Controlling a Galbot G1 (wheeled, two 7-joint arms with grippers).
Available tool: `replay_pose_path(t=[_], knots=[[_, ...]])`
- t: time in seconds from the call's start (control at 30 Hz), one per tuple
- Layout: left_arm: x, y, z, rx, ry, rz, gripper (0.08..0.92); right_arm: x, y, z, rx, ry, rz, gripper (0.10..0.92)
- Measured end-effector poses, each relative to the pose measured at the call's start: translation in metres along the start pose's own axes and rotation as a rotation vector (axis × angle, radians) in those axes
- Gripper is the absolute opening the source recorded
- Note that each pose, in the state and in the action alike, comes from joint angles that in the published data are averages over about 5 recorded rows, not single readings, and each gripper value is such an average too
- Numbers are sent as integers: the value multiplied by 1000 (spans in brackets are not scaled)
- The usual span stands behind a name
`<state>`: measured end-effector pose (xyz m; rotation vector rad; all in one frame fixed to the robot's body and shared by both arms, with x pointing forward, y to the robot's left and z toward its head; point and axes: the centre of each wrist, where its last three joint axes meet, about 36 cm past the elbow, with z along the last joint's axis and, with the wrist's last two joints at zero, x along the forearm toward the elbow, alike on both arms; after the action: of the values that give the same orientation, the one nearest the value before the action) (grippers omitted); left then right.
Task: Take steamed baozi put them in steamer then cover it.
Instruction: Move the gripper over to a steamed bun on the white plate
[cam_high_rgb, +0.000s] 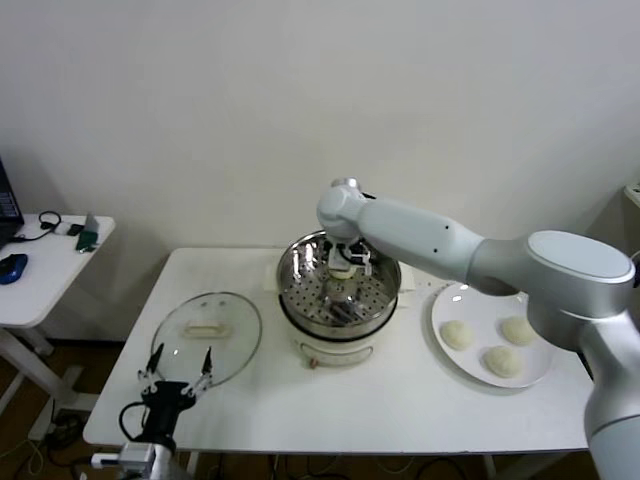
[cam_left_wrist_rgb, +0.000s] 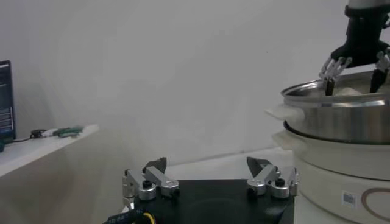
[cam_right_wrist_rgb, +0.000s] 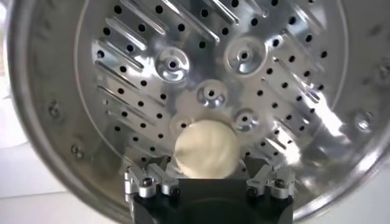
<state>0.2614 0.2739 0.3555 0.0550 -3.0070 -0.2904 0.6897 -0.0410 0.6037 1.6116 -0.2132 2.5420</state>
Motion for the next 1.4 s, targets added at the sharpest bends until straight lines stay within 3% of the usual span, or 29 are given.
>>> replay_pose_path(t=[0.33, 0.7, 1.0, 1.4], knots=[[3, -3, -4, 0, -6, 7, 823, 54, 63, 43, -313, -67, 58, 823], [5, -6, -8, -11, -16, 27, 823, 71, 212, 68, -920, -186, 43, 823], [5, -8, -10, -20, -20, 34, 823, 18, 321, 31, -1236, -291, -34, 823], [10, -7, -8, -40, 0, 25, 823, -66, 380, -22, -1374, -345, -105, 823]])
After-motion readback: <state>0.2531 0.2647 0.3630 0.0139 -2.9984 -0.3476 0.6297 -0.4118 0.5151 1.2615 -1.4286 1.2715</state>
